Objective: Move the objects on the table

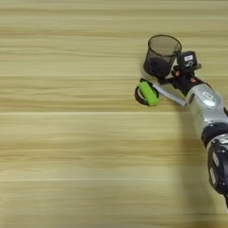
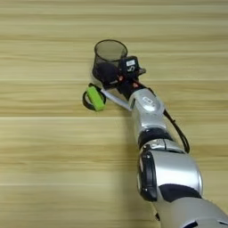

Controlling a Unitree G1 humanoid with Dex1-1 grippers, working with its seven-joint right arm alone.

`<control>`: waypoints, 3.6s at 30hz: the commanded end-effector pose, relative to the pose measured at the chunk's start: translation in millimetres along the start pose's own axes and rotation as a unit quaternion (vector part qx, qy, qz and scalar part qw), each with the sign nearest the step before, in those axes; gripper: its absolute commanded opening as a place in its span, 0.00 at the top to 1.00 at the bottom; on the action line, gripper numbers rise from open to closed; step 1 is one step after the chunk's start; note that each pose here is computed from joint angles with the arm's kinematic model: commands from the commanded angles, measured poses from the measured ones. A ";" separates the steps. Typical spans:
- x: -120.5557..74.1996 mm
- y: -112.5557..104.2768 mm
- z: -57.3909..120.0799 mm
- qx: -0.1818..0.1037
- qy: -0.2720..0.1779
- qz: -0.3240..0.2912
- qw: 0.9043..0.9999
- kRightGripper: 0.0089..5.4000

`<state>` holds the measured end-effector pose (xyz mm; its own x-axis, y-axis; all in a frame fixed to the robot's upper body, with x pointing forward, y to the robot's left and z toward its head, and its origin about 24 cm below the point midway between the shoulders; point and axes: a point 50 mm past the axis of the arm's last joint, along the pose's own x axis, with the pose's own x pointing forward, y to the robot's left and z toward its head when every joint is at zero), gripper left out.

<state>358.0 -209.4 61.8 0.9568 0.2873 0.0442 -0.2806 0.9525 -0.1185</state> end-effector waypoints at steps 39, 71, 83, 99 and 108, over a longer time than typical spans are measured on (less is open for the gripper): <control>-2.7 131.8 -3.3 0.022 -0.022 0.230 0.973 0.01; -50.0 55.8 -3.8 0.007 -0.025 0.000 1.000 0.01; -41.0 54.8 -15.5 0.022 0.006 -0.002 1.000 0.01; -39.7 54.4 -16.1 0.030 0.004 0.000 1.000 0.06; -39.9 55.3 -16.7 0.033 0.004 0.003 0.999 0.26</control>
<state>286.9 -171.0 4.6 0.9531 0.2873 -0.0951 -0.2903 0.9568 -0.0189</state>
